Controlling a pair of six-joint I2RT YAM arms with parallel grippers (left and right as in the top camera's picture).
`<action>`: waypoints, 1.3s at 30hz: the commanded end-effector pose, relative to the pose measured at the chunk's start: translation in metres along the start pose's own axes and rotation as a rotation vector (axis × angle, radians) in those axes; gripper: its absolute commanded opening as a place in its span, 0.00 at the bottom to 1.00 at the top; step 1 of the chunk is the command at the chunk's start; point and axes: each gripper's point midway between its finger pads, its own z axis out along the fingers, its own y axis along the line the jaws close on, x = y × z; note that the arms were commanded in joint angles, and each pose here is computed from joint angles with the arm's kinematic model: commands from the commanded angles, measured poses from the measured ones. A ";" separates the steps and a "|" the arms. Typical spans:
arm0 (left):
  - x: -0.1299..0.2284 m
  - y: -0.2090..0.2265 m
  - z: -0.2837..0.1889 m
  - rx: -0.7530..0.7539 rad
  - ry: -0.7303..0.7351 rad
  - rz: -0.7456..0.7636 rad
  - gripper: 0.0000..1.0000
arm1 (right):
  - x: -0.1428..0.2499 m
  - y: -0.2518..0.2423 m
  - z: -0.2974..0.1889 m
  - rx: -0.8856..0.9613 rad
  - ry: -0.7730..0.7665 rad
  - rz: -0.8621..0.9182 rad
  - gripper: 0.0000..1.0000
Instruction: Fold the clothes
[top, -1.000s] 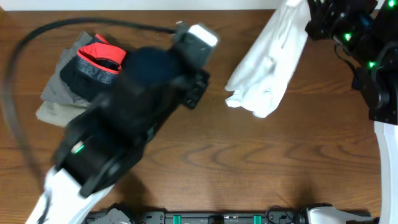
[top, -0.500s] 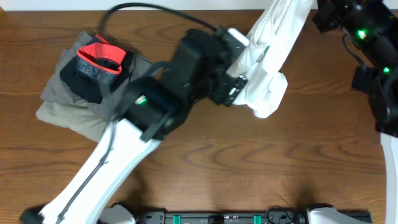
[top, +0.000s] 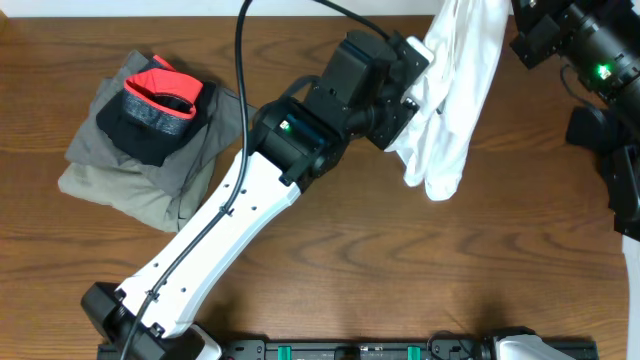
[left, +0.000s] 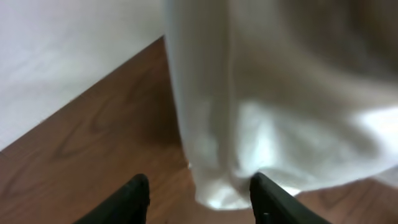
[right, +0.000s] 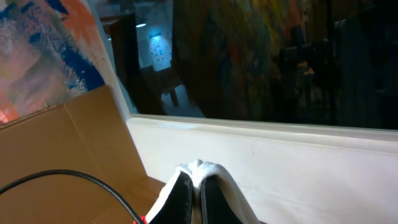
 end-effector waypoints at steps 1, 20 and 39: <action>-0.006 -0.017 -0.006 0.105 -0.027 0.012 0.54 | -0.015 0.020 -0.014 -0.044 -0.040 -0.017 0.01; -0.042 -0.051 -0.080 0.273 -0.203 0.069 0.56 | -0.066 0.059 -0.045 -0.137 -0.227 -0.025 0.02; -0.042 0.004 -0.150 -0.087 -0.254 0.064 0.06 | -0.038 -0.016 -0.045 0.190 -0.134 -0.012 0.03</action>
